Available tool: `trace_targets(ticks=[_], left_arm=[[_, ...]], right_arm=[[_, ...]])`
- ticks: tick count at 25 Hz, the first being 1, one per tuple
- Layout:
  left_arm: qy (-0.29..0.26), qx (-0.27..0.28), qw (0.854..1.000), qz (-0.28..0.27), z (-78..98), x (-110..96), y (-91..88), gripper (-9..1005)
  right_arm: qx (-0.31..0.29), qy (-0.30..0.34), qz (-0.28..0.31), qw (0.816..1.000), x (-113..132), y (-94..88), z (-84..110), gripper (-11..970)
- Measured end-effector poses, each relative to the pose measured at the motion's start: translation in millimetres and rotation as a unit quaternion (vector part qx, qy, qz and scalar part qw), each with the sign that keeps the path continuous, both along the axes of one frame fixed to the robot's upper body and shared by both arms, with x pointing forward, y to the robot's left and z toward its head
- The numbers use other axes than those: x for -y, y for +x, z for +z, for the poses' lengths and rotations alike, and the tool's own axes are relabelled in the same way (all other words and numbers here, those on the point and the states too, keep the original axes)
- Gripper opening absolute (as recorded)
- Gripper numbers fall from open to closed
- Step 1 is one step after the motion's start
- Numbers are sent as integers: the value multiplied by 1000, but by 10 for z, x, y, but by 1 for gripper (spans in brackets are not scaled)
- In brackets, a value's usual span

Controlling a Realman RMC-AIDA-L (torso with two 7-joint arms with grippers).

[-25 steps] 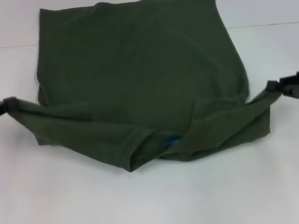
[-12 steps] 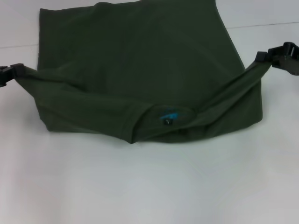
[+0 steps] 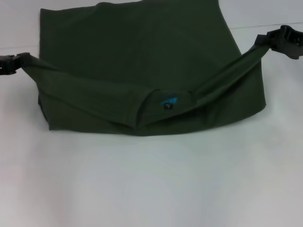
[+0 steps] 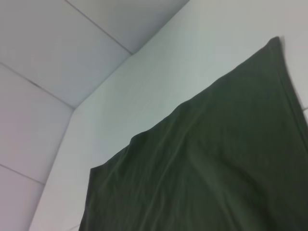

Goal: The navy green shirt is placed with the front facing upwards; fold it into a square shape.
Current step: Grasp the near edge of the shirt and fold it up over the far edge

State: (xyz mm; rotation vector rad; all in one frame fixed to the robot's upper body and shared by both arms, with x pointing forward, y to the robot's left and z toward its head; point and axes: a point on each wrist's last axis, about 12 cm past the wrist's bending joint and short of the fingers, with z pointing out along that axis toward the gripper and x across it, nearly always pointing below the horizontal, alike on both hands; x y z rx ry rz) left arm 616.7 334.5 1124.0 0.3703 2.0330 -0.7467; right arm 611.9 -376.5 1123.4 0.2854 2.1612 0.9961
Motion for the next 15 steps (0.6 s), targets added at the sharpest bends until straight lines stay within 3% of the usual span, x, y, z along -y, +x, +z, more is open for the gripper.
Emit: trace_targets(ticks=[15], left_arm=[[13,20,999,24,62,198,236,14]], right_arm=[[30,-31,-38,998,-143,295,93,53]])
